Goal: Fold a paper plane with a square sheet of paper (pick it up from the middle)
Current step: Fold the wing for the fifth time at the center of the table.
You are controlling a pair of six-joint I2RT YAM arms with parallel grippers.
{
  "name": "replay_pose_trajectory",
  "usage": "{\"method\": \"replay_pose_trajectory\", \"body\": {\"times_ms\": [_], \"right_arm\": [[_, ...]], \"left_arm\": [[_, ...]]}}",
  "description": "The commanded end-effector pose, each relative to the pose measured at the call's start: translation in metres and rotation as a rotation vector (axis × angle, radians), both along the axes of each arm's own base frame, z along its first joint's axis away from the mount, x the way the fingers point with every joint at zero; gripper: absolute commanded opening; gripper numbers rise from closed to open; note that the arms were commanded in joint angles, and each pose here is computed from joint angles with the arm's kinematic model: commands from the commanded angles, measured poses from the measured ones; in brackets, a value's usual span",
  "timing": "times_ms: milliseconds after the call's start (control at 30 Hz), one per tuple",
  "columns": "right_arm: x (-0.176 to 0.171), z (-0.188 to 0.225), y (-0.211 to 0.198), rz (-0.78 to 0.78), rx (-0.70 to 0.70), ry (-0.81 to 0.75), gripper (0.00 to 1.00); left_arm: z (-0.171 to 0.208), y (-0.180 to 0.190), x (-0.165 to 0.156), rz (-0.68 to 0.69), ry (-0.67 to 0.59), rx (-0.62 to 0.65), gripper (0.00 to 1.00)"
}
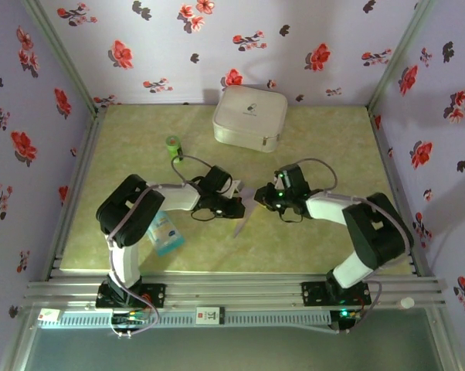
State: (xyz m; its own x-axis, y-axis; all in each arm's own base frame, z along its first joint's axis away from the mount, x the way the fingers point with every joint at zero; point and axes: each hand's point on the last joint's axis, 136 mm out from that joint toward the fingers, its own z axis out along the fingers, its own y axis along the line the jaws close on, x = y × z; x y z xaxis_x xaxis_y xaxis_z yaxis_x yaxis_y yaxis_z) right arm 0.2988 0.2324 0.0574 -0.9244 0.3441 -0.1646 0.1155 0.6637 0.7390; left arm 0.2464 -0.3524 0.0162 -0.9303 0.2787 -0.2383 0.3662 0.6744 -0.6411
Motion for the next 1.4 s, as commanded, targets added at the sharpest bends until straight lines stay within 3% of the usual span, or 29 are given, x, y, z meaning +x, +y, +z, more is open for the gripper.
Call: {"method": "replay_pose_trajectory", "body": {"times_ms": [0, 367, 867, 1033, 1367], "right_arm": [[-0.006, -0.002, -0.021, -0.045, -0.057, -0.019, 0.15], [-0.04, 0.006, 0.007, 0.115, -0.021, -0.055, 0.07], [-0.03, -0.016, 0.036, 0.189, -0.021, -0.024, 0.04], [-0.026, -0.039, 0.02, 0.143, -0.1, 0.003, 0.03], [-0.002, -0.055, -0.011, -0.016, -0.112, 0.041, 0.03]], "left_arm": [[-0.046, 0.039, -0.044, -0.062, 0.099, 0.177, 0.0], [-0.046, 0.047, -0.071, -0.147, 0.119, 0.142, 0.0], [-0.051, 0.05, -0.072, -0.137, 0.126, 0.155, 0.0], [-0.053, 0.053, -0.074, -0.137, 0.13, 0.161, 0.0], [-0.057, 0.059, -0.08, -0.143, 0.141, 0.179, 0.0]]}}
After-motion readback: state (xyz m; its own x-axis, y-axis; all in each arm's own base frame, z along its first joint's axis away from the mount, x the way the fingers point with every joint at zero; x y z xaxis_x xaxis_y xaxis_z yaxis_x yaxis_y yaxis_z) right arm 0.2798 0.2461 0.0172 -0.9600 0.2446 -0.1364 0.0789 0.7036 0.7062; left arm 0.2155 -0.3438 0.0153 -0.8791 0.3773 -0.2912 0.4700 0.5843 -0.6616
